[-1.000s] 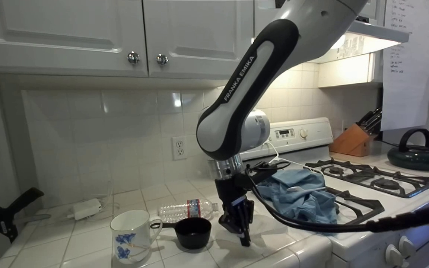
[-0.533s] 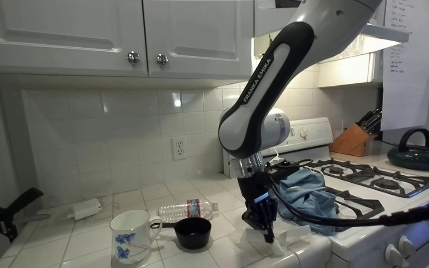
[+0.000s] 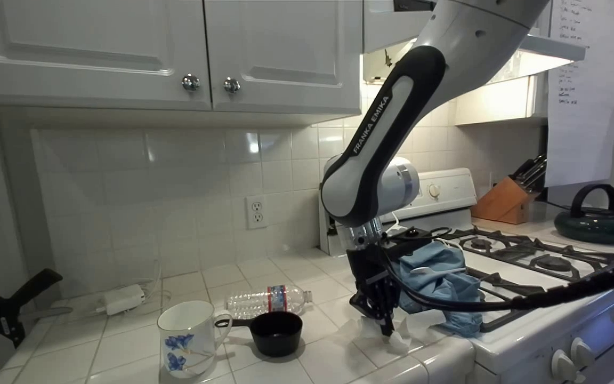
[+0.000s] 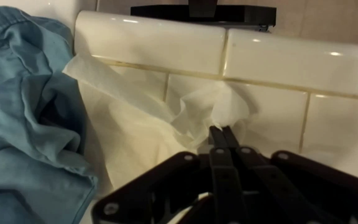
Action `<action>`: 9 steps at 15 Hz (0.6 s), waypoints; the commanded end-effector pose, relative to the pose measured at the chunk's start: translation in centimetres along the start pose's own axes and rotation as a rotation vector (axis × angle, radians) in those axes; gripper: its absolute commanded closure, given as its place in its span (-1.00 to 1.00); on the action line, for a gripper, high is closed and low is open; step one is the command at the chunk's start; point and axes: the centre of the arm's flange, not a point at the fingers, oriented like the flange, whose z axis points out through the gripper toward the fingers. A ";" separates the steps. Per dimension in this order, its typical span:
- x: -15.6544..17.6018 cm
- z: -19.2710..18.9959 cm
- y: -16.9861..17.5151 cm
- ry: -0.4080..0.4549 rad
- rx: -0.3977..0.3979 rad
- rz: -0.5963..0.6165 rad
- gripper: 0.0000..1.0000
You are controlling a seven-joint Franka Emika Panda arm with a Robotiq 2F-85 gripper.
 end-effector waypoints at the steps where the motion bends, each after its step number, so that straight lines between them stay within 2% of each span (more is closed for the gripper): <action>1: 2.6 -0.3 1.7 0.047 -0.025 0.095 1.00; 9: 7.3 0.0 6.0 0.068 -0.051 0.210 1.00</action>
